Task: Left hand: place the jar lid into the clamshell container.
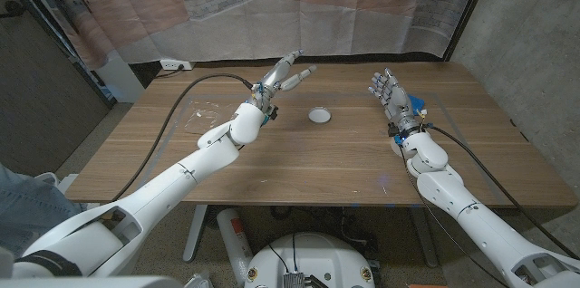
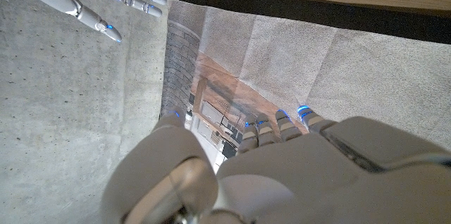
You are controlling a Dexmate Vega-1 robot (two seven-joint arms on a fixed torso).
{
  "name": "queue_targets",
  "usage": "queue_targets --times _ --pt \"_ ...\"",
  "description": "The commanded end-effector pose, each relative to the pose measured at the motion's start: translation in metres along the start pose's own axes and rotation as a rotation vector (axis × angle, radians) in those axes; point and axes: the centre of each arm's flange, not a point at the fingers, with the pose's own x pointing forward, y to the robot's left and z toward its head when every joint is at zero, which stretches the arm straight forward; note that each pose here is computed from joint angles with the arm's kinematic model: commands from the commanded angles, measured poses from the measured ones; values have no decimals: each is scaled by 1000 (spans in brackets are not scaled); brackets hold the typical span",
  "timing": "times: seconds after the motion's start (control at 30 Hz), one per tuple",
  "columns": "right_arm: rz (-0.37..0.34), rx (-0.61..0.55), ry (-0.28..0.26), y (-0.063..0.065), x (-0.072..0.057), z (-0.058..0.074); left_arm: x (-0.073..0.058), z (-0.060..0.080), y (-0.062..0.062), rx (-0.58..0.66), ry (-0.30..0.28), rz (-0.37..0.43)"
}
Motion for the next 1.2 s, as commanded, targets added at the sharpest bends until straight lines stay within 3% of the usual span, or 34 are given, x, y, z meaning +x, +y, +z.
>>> queue_targets --times 0.03,0.67,1.2 --pt "8 2 0 1 -2 -1 0 7 -5 77 7 -14" --pt "1 2 6 -4 -5 -1 10 18 -21 164 2 -60" --pt "-5 14 -9 -3 -6 1 18 26 -28 254 6 -83"
